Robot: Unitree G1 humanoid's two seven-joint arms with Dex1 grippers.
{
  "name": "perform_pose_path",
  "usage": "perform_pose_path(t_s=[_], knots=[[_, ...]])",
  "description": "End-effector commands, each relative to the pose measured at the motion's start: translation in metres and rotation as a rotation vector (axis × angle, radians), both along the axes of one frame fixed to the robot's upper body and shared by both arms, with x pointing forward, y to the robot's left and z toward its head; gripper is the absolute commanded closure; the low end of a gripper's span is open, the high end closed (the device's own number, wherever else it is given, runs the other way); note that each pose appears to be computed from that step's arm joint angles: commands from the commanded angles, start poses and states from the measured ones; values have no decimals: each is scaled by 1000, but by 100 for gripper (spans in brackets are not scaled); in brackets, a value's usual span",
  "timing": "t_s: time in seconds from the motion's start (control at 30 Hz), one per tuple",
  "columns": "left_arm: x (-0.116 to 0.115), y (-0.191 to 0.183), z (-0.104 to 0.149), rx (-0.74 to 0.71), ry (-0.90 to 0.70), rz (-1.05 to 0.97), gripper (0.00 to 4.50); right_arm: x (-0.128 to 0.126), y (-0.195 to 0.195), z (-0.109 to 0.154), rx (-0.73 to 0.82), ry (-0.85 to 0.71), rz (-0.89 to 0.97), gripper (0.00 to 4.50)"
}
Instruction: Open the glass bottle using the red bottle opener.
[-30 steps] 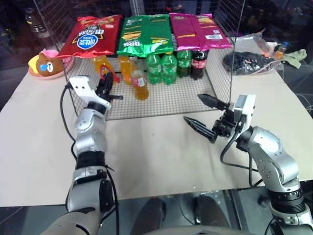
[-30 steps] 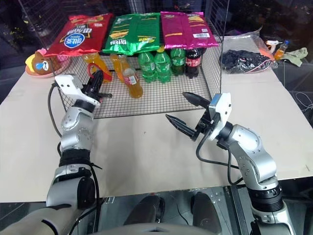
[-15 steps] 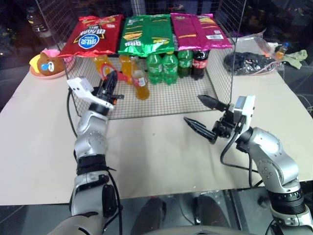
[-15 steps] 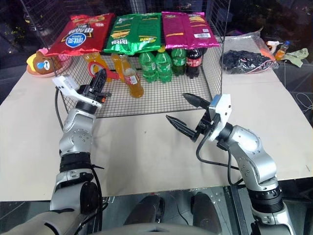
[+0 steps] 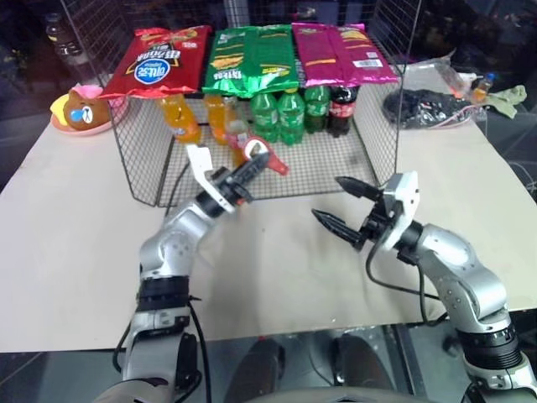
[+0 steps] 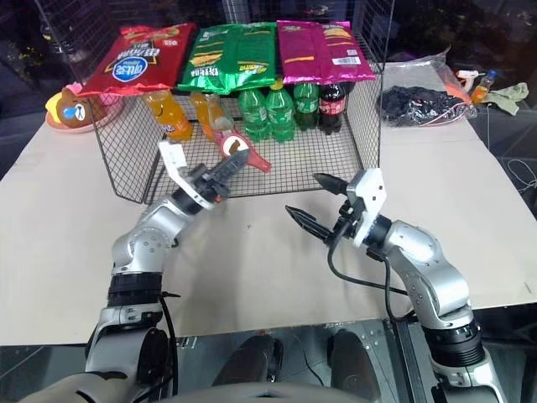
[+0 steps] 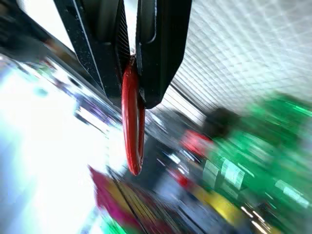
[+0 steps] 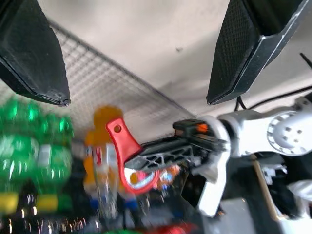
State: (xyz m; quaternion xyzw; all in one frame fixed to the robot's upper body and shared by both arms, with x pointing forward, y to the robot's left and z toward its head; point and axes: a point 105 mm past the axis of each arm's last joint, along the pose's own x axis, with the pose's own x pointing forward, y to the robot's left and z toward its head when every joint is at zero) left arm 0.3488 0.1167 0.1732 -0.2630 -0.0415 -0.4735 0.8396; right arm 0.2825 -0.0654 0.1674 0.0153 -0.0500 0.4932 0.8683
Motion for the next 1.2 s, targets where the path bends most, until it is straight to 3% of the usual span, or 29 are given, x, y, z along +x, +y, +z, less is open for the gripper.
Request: perform_pose_path(t_s=[0.03,0.13,0.33,0.67,0.8,1.03,1.2], knots=[[-18,-20,9,-10,-16,-170,441,-1,9,-8,-66,92,43,0],[-27,-30,4,12,6,-273,441,2,11,-16,-94,196,65,0],[-40,-37,-1,30,14,-410,441,-20,19,-12,-59,369,260,0],[-53,-41,-10,60,58,-503,441,-28,26,1,-30,437,357,0],[-54,-41,-13,69,65,-505,450,-29,26,-2,-42,448,366,128],[-58,-40,-18,86,93,-530,450,-33,26,-3,-42,467,390,440],[-58,-41,-22,145,46,-512,450,-37,26,-7,-46,495,393,440]])
